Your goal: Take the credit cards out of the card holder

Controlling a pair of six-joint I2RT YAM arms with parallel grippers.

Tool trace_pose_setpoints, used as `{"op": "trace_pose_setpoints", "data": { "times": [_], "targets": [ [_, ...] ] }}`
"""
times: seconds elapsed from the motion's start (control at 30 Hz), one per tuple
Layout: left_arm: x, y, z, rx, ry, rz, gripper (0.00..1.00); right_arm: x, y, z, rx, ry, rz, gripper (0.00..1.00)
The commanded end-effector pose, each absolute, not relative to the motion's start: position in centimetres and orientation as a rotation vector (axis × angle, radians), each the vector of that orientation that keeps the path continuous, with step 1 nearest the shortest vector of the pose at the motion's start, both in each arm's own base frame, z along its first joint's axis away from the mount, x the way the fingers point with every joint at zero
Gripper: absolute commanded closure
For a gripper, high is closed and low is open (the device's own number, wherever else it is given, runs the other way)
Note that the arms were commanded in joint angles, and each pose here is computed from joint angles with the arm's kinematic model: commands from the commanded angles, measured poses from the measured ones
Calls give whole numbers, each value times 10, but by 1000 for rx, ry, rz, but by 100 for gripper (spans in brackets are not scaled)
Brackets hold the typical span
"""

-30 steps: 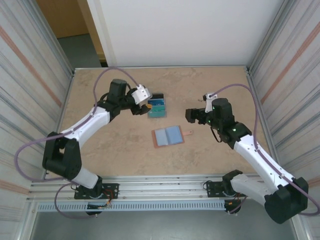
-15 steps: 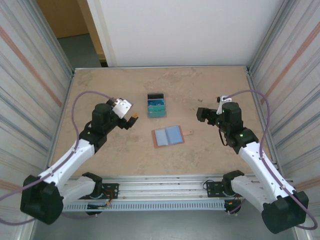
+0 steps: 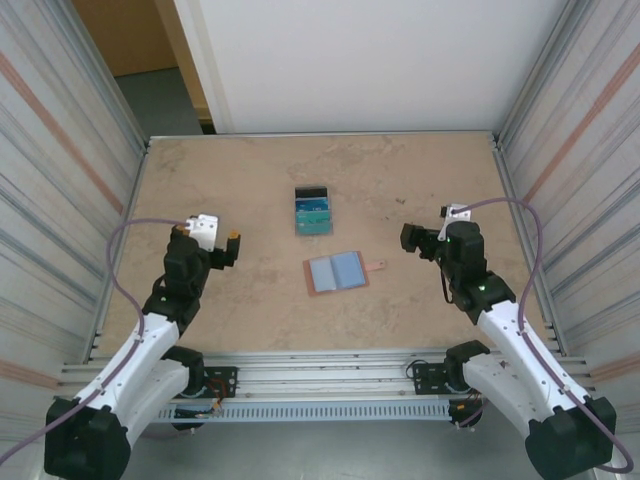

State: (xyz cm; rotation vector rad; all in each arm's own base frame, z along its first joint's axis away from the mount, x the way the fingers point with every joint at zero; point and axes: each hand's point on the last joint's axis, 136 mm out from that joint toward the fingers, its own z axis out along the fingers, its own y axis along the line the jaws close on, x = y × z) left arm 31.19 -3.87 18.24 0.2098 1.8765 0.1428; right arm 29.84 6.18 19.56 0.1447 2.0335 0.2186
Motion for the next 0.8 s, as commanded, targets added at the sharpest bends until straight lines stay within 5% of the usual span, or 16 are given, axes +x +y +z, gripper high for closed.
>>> {"op": "trace_pose_setpoints", "data": {
  "times": [0.0,0.77],
  "targets": [
    [320,-32,185,126,1822,105,1,302,50,196,140,1984,137,2],
    [373,-28,125,184,1841,86,1,331,9,158,80,1890,-58,2]
  ]
}}
